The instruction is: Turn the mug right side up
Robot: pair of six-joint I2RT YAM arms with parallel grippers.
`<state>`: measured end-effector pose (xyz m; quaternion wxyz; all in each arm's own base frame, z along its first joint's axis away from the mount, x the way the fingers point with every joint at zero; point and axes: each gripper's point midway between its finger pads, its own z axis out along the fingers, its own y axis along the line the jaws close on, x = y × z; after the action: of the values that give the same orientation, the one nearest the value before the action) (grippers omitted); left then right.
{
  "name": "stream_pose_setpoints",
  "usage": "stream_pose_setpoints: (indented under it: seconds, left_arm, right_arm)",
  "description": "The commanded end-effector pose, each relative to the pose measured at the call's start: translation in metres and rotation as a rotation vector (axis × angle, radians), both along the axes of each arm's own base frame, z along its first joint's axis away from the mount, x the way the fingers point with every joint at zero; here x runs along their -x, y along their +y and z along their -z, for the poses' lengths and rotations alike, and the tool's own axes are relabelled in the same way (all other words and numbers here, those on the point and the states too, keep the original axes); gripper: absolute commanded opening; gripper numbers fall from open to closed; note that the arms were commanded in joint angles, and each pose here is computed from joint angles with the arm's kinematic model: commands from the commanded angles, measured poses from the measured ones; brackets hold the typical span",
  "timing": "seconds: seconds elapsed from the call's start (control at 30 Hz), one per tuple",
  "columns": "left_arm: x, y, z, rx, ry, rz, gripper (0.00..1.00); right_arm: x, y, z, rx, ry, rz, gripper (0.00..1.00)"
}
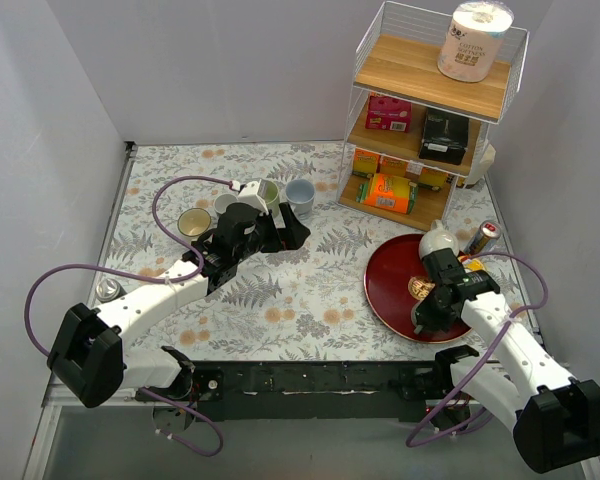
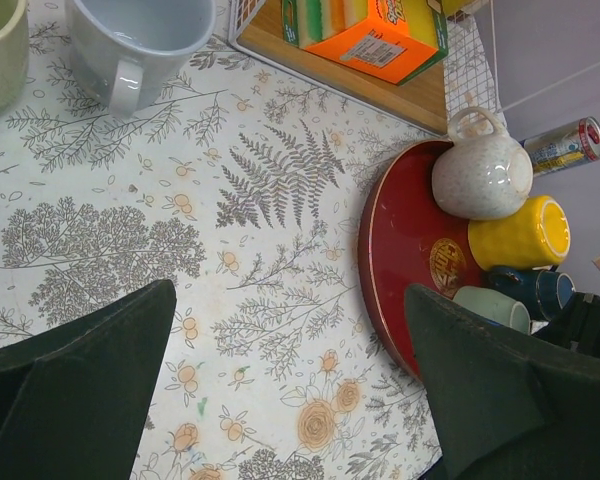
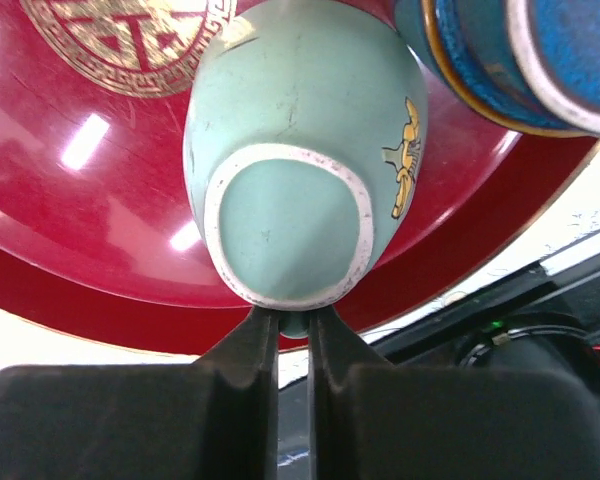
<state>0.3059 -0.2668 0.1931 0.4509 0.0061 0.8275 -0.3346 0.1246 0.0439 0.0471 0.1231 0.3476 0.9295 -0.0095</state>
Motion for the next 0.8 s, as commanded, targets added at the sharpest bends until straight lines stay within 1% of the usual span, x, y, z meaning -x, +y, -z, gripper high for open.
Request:
stream_pose_setpoints:
  seconds: [0.0,0.13,0.17,0.23,0.27,0.37,0.4,0.47,0.5,0.53,0.57,0.6,0.67,0.7,0.73,0.77]
  left_arm:
    - [0.011,0.003,-0.007,0.016,-0.001,0.012,0.98]
    - [0.012,0.003,-0.012,0.032,0.003,0.009,0.98]
    - [0.017,-0.002,-0.014,0.048,0.014,0.047,0.98]
    - [0.02,-0.006,-0.02,0.075,0.021,0.063,0.98]
    - [0.022,-0.008,-0.024,0.088,0.025,0.073,0.98]
    - [0.03,-0.018,-0.033,0.143,0.052,0.122,0.98]
    - [0.035,-0.022,-0.036,0.162,0.063,0.156,0.98]
    - [0.04,-0.031,-0.046,0.211,0.074,0.197,0.98]
    - [0.044,-0.034,-0.047,0.223,0.089,0.218,0.98]
    - [0.05,-0.043,-0.061,0.273,0.063,0.286,0.98]
    - [0.053,-0.048,-0.065,0.3,0.071,0.313,0.98]
    - [0.057,-0.052,-0.072,0.325,0.067,0.347,0.98]
    - [0.067,-0.062,-0.087,0.386,0.05,0.442,0.98]
    - [0.07,-0.065,-0.094,0.419,0.055,0.466,0.98]
    - [0.073,-0.069,-0.107,0.458,0.023,0.5,0.98]
    - [0.081,-0.072,-0.114,0.485,0.023,0.554,0.98]
  right_arm:
    - [-0.012,0.001,-0.003,-0.005,-0.057,-0.003,0.01]
    - [-0.022,0.011,-0.016,-0.057,-0.109,-0.046,0.01]
    - [-0.028,0.019,-0.025,-0.094,-0.134,-0.064,0.01]
    - [-0.039,0.031,-0.041,-0.151,-0.195,-0.091,0.01]
    - [-0.049,0.037,-0.056,-0.179,-0.243,-0.109,0.01]
    - [-0.068,0.07,-0.099,-0.35,-0.37,-0.189,0.01]
    - [-0.078,0.079,-0.115,-0.393,-0.439,-0.214,0.01]
    - [-0.085,0.094,-0.14,-0.48,-0.517,-0.254,0.01]
    - [-0.097,0.102,-0.162,-0.522,-0.614,-0.286,0.01]
    - [-0.1,0.108,-0.174,-0.56,-0.66,-0.302,0.01]
    - [-0.101,0.117,-0.187,-0.618,-0.699,-0.339,0.01]
    - [-0.109,0.125,-0.211,-0.67,-0.799,-0.362,0.01]
    - [-0.11,0.136,-0.236,-0.75,-0.88,-0.416,0.01]
    - [-0.115,0.141,-0.256,-0.779,-0.964,-0.445,0.01]
    - [-0.116,0.143,-0.266,-0.807,-0.997,-0.455,0.01]
    - [-0.116,0.146,-0.276,-0.826,-1.034,-0.476,0.01]
